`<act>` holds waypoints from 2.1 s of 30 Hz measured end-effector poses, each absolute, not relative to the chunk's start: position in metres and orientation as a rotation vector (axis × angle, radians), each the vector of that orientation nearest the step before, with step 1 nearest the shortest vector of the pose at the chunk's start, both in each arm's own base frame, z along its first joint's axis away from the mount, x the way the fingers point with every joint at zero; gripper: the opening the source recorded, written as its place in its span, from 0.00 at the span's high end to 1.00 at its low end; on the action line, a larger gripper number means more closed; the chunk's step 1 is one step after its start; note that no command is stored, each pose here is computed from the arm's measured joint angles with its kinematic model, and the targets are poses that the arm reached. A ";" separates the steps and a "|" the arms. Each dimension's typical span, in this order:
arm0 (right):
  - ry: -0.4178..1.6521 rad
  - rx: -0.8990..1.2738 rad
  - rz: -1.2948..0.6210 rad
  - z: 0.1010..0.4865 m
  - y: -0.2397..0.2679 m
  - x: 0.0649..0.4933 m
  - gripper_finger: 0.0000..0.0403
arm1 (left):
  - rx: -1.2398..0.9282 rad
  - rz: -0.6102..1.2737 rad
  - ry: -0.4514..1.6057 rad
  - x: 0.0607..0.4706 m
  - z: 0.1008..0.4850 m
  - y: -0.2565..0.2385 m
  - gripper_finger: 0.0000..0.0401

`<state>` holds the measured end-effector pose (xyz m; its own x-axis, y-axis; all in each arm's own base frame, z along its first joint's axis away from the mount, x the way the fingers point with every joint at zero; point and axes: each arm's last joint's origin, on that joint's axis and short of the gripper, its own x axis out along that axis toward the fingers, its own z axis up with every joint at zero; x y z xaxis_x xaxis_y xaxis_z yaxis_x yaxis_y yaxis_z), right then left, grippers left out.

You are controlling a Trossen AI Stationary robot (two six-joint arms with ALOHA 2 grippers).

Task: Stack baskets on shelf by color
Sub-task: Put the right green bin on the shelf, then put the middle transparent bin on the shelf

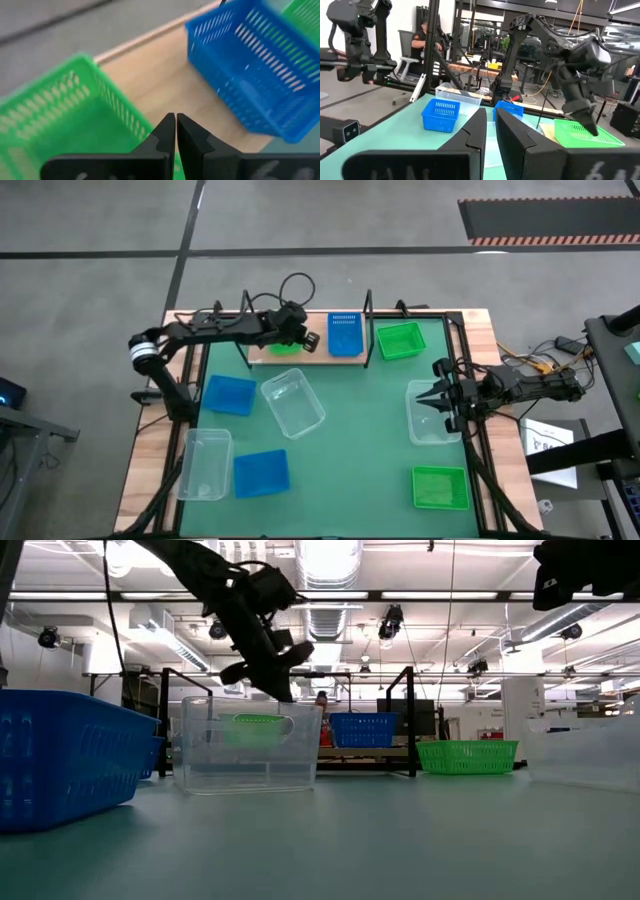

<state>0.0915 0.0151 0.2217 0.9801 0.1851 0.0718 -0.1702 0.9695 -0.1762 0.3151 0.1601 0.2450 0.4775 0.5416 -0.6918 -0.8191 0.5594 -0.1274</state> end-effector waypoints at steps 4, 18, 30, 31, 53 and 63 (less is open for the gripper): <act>-0.089 -0.175 0.179 0.222 0.015 0.091 0.92 | -0.483 0.870 0.663 0.324 0.240 0.161 1.00; -0.089 -0.178 0.179 0.222 0.015 0.091 0.92 | -0.399 1.039 0.722 0.331 0.225 0.172 1.00; -0.086 -0.161 0.180 0.222 0.015 0.091 0.92 | -0.407 1.094 0.860 0.309 0.230 0.169 1.00; -0.084 -0.161 0.180 0.222 0.015 0.091 0.92 | -0.406 1.096 0.860 0.308 0.230 0.169 1.00; -0.080 -0.145 0.181 0.221 0.015 0.091 0.92 | -0.100 0.728 1.153 0.257 0.264 0.161 1.00; -0.079 -0.146 0.181 0.221 0.015 0.091 0.92 | -0.123 0.694 1.237 0.252 0.257 0.157 1.00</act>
